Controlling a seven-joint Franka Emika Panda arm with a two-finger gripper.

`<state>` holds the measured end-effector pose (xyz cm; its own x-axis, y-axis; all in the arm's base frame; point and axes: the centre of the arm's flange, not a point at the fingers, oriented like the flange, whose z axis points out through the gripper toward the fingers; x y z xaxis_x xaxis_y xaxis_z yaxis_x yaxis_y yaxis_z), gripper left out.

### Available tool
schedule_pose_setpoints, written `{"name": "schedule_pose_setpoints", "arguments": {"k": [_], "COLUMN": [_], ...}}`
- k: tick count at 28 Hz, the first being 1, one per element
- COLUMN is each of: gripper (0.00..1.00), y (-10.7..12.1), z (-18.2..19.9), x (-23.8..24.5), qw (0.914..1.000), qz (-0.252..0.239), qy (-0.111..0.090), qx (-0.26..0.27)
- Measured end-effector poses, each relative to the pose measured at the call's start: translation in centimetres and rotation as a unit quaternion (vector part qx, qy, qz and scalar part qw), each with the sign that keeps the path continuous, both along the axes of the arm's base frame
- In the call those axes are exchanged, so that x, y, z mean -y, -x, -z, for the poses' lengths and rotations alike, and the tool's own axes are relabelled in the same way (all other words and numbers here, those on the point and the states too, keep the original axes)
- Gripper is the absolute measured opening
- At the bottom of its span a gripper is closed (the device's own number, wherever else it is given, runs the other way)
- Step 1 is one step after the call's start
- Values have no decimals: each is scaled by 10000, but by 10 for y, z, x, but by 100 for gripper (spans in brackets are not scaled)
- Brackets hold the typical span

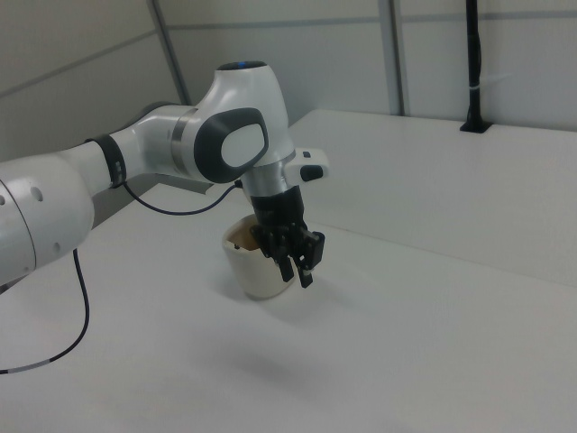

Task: Close the trash can
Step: 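Raise the gripper and swing it behind the open cream lid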

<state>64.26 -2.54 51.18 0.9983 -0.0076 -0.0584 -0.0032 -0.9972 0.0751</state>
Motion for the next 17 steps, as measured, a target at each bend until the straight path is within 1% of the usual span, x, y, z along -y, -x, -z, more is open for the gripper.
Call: {"name": "schedule_pose_setpoints", "arguments": {"k": [4, 5, 6, 8, 9, 10, 11, 17], "gripper": [27, 22, 20, 13, 9, 3, 1, 1], "y": [0, 0, 0, 0, 0, 0, 0, 0], "z": [0, 0, 0, 0, 0, 0, 0, 0], "x": [0, 0, 0, 0, 0, 0, 0, 0], "qw": [10000, 10000, 10000, 10000, 10000, 10000, 10000, 10000], "qz": [-9, -10, -11, -12, -12, -12, -12, -9], "qy": [-1, -1, -1, -1, -1, -1, -1, -1], "qx": [-1, -1, -1, -1, -2, -2, -2, -2]}}
